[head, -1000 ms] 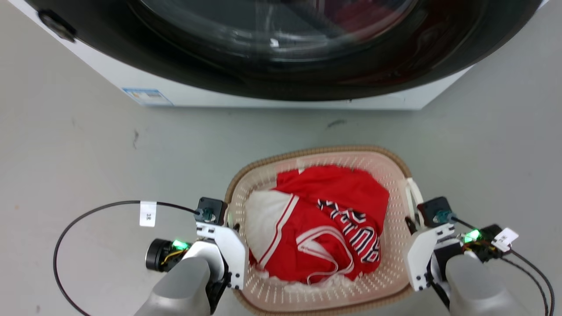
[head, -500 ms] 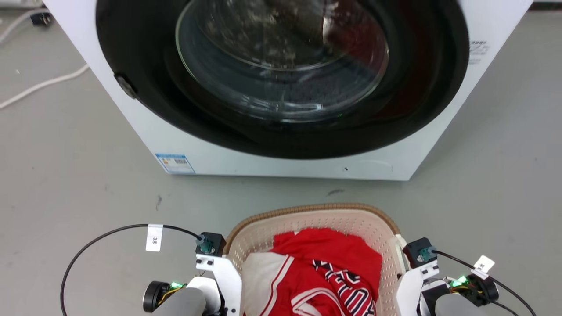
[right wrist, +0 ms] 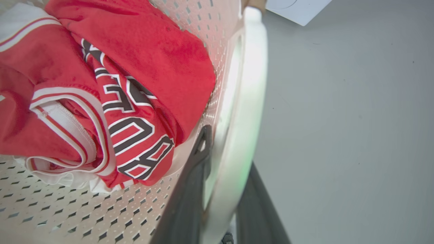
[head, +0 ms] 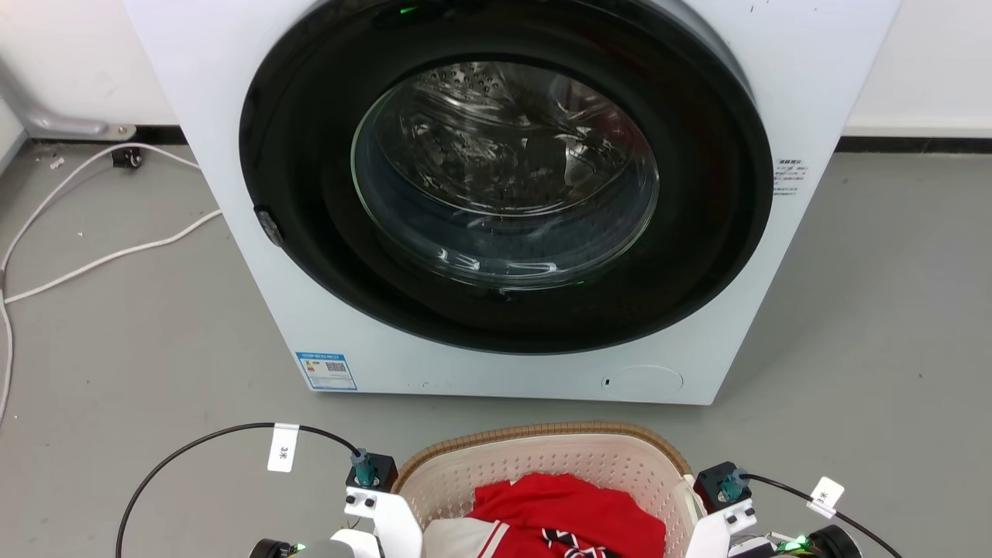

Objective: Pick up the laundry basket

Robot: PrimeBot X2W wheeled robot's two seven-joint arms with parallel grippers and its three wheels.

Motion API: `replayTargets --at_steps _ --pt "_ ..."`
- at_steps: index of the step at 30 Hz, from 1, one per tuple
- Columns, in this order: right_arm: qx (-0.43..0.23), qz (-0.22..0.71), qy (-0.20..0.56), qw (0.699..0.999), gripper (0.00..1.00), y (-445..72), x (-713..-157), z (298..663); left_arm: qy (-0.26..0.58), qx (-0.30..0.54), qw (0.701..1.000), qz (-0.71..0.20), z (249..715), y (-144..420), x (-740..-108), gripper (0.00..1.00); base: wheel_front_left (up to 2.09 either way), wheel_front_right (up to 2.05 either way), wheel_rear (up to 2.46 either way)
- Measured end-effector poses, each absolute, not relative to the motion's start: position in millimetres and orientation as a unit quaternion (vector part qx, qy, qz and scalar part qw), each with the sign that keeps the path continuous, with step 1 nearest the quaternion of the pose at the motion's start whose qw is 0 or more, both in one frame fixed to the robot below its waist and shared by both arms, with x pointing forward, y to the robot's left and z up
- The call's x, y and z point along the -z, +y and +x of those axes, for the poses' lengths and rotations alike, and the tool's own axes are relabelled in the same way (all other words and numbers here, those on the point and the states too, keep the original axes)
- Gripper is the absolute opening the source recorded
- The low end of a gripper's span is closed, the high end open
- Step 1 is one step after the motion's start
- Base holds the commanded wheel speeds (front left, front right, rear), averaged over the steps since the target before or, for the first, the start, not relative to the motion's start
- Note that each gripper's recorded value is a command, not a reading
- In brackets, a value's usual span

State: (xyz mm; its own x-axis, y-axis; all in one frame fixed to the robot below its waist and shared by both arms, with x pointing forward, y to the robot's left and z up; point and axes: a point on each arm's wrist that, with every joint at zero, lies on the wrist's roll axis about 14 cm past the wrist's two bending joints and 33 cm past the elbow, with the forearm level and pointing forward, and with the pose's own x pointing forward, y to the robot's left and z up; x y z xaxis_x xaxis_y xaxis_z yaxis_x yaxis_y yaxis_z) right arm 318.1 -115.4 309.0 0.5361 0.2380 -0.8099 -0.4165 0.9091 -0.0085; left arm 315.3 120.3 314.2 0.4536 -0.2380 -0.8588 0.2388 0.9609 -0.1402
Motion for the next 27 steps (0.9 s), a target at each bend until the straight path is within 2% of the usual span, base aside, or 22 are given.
replayTargets --at_steps 27 --pt "-0.189 -0.091 0.467 0.859 0.0 -125.6 -315.7 298.7 0.521 0.161 0.838 0.012 299.6 112.7 -321.2 0.0 0.0 0.0 0.0"
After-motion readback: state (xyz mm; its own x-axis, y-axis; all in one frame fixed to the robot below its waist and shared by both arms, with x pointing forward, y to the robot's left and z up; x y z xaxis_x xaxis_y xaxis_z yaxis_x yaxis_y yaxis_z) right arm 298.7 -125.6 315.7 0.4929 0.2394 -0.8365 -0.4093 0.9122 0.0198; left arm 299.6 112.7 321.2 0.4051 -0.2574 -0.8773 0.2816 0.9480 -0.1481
